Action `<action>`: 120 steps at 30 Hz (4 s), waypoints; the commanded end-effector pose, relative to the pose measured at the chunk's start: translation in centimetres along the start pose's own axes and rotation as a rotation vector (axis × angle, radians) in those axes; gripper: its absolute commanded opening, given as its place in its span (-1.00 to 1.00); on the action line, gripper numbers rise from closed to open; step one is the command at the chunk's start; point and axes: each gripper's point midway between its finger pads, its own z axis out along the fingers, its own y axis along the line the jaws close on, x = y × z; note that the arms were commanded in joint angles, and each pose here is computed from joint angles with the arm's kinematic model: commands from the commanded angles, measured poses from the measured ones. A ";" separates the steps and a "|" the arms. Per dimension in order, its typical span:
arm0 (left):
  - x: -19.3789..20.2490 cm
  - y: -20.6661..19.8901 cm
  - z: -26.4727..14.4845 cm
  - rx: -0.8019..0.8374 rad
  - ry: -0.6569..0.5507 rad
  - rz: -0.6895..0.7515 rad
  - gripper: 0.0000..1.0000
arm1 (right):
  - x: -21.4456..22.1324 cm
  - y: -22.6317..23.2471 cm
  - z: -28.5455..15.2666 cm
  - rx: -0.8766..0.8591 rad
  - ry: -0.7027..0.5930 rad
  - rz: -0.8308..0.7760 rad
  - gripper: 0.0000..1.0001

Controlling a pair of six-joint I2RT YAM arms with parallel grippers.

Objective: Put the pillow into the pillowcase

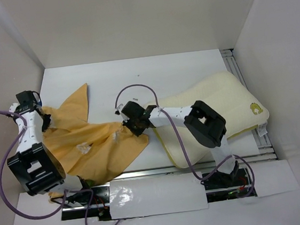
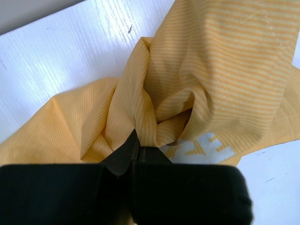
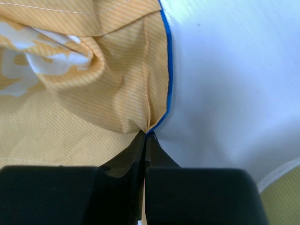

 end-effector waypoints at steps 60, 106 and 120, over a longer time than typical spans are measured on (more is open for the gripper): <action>-6.0 -15.4 -5.4 0.425 -0.132 0.187 1.00 | -25.8 -28.4 -14.1 0.763 -0.609 0.010 1.00; 33.0 -11.9 -12.7 0.631 0.197 0.964 0.28 | 10.6 -9.5 -15.6 0.518 -0.038 0.373 0.95; 34.0 -11.0 -9.8 0.446 0.198 1.005 -0.53 | 11.0 -12.0 -16.8 0.517 -0.107 0.516 0.31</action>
